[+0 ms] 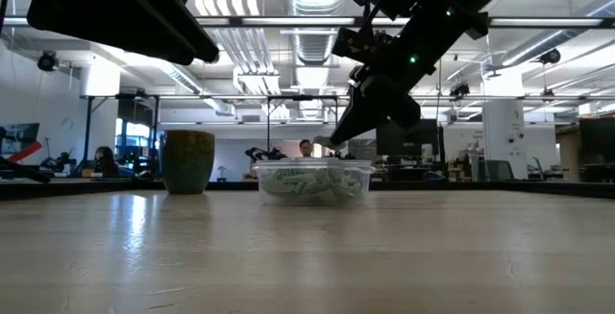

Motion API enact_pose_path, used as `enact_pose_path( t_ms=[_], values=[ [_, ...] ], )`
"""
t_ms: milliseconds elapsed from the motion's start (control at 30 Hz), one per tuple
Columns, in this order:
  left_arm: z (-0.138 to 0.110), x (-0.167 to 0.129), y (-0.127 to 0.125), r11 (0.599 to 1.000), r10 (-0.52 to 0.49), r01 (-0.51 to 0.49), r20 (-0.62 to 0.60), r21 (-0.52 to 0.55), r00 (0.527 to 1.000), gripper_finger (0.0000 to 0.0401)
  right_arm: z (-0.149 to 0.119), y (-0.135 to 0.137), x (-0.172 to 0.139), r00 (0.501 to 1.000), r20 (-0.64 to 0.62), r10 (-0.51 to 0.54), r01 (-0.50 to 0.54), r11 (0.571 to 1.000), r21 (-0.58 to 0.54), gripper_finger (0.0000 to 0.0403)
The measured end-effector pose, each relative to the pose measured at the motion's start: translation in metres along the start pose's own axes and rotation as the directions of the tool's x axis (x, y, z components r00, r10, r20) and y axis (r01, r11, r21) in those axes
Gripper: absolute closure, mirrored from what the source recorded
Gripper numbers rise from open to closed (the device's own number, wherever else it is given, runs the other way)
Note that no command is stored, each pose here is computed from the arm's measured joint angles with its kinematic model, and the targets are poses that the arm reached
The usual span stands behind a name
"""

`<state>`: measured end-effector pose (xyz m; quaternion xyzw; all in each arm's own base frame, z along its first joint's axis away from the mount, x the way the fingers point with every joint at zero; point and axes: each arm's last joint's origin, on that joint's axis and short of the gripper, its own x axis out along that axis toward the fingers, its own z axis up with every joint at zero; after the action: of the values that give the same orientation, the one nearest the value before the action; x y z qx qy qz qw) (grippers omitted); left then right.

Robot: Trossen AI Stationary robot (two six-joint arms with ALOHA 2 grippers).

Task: Pick and place Stevia / Truvia into bins
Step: Put the stevia packet into the bottom transparent container, then return to Home Position

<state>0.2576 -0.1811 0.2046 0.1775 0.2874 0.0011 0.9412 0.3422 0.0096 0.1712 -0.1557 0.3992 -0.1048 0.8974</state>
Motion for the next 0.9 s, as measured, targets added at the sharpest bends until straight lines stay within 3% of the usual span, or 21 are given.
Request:
enact_pose_path(
  t_ms=[367, 633, 833, 900],
  values=[
    [0.001, 0.000, 0.000, 1.000, 0.000, 0.000, 0.005, -0.004, 1.000, 0.0264, 0.000, 0.000, 0.000, 1.000, 0.002, -0.001, 0.001, 1.000, -0.009, 0.0292],
    [0.007, -0.001, 0.000, 0.999, 0.003, -0.004, 0.029, 0.034, 1.000, 0.0264, 0.019, -0.004, -0.016, 0.998, 0.060, -0.002, 0.000, 0.999, 0.033, 0.0271],
    [0.024, -0.004, 0.026, 0.965, 0.260, -0.257, 0.071, -0.046, 0.963, 0.0264, 0.029, -0.005, -0.043, 0.991, 0.133, 0.007, -0.012, 0.999, 0.036, 0.0275],
    [0.026, -0.007, 0.032, 0.956, 0.292, -0.289, 0.074, -0.048, 0.954, 0.0264, 0.032, -0.003, -0.053, 0.986, 0.164, 0.015, -0.020, 0.999, 0.032, 0.0277]
  ],
)
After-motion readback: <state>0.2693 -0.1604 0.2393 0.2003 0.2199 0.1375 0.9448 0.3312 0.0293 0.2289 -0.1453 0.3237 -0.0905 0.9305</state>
